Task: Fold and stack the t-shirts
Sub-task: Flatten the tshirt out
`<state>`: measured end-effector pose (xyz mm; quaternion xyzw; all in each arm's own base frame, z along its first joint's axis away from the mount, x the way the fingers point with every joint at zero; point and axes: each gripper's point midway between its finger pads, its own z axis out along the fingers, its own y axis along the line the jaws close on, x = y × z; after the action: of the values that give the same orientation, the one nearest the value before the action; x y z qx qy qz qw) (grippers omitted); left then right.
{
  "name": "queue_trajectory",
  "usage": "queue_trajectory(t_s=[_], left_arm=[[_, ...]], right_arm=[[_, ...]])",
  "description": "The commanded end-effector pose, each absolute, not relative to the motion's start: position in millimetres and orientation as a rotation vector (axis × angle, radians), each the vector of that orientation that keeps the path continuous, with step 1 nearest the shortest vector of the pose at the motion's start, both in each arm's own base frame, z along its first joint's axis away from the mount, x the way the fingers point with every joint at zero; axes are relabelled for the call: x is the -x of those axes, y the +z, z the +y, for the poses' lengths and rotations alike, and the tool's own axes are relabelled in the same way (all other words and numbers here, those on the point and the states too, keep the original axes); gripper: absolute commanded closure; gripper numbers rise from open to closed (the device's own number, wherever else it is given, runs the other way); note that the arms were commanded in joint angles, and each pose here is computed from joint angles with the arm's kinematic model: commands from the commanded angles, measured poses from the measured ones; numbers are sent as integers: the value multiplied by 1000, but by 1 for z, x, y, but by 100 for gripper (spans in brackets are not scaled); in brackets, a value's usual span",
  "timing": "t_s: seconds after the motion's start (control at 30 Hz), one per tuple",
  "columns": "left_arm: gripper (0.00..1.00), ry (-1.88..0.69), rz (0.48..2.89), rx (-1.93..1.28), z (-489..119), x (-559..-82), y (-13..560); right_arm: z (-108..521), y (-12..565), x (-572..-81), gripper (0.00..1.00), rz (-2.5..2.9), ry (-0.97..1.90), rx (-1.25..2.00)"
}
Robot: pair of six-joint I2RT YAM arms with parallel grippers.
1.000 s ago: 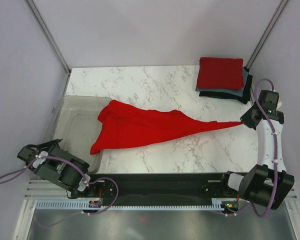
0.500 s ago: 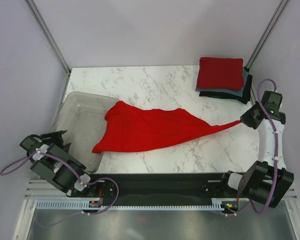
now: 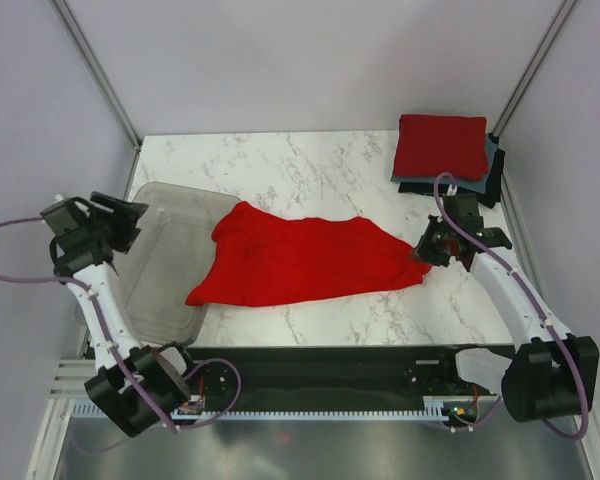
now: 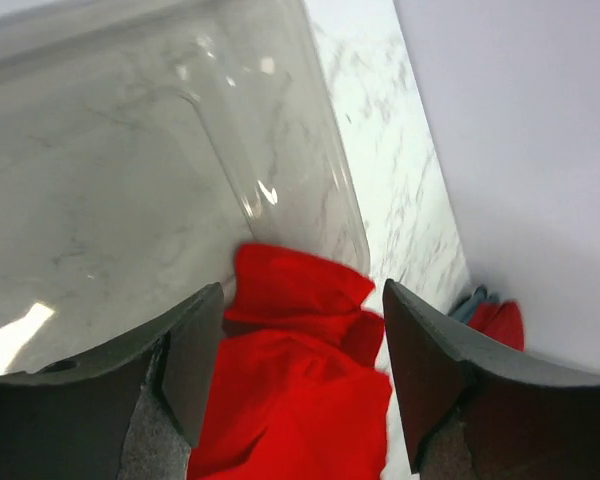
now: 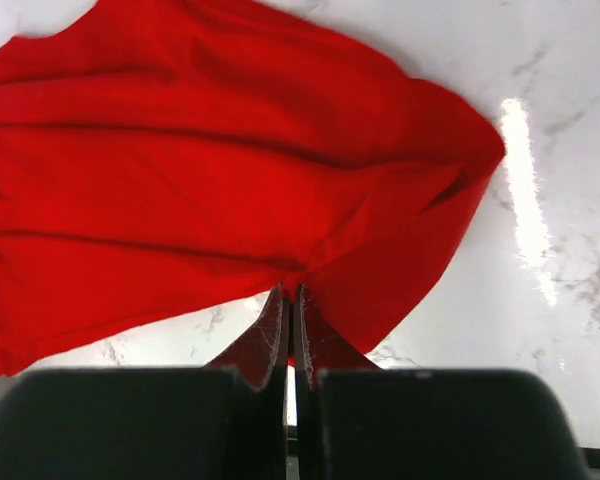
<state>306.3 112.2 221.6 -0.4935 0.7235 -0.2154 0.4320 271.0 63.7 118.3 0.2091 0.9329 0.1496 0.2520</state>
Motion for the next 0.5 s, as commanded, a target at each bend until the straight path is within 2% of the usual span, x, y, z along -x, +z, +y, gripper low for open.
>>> queue_trajectory(t_s=[0.0, 0.13, 0.3, 0.47], left_arm=[[29, -514, 1934, 944, 54, -290, 244], [33, -553, 2101, 717, -23, -268, 225], [36, -511, 2332, 498, -77, -247, 188], [37, -289, 2573, 328, -111, -225, 144]], right_arm=[[82, 137, -278, 100, 2455, 456, -541], [99, 140, -273, 100, 2464, 465, -488], [108, 131, -265, 100, 2465, 467, -483], [116, 124, -258, 100, 2492, 452, -447]])
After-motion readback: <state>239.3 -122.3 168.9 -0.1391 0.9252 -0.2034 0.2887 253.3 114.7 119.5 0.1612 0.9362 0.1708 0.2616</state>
